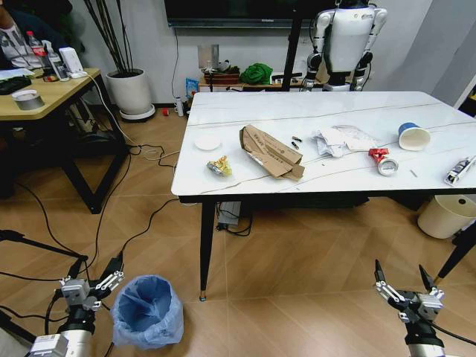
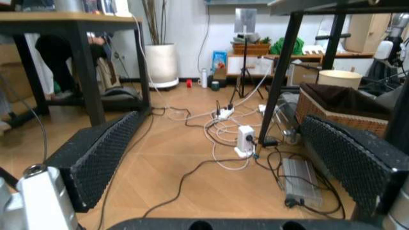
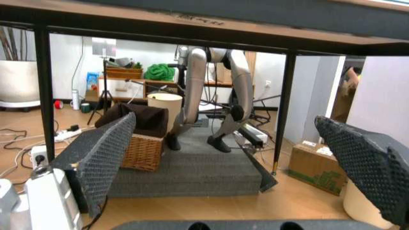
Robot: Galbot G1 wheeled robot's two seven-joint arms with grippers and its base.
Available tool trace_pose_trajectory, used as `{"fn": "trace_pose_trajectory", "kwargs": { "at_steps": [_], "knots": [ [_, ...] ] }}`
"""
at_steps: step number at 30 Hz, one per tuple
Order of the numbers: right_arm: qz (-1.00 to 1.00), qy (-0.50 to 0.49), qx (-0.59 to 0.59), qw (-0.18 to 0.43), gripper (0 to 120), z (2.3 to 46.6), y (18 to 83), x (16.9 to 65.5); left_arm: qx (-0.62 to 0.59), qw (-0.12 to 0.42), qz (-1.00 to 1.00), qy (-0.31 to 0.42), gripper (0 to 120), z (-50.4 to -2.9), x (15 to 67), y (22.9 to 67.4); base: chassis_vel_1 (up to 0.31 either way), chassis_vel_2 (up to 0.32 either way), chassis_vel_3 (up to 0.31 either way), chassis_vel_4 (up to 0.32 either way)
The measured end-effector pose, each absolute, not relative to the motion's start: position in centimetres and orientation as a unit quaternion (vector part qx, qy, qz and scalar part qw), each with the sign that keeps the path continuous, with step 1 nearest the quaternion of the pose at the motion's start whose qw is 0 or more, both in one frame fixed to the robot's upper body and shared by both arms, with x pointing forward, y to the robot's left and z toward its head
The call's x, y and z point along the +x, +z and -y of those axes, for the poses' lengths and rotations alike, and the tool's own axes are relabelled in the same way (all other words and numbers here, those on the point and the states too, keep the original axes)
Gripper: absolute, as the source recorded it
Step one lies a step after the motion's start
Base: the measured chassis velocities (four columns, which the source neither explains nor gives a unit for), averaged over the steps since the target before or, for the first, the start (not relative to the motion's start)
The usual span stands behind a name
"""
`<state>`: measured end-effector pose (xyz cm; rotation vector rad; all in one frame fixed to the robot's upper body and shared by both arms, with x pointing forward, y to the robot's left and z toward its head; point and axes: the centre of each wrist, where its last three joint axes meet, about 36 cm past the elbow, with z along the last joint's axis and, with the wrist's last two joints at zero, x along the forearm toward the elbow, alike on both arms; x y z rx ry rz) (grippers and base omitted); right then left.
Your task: Pick up the trash bin and place the trash from the table into it.
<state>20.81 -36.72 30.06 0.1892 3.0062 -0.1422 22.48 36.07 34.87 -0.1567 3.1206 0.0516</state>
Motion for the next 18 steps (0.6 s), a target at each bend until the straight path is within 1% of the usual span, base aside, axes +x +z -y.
{"fn": "trace_pose_trajectory", "kwargs": {
  "at_steps": [7,18],
  "knots": [
    [-0.995,-0.042,0.064,0.063,100,36.0,29.6,21.0,-0.051,0.002,-0.999,0.012,100,-36.1,22.3,34.4,0.0,0.0,0.0,0.0],
    [-0.995,-0.044,0.062,0.062,100,36.3,29.2,20.9,-0.052,-0.005,-0.999,0.007,100,-36.4,22.0,33.7,0.0,0.0,0.0,0.0]
  ]
}}
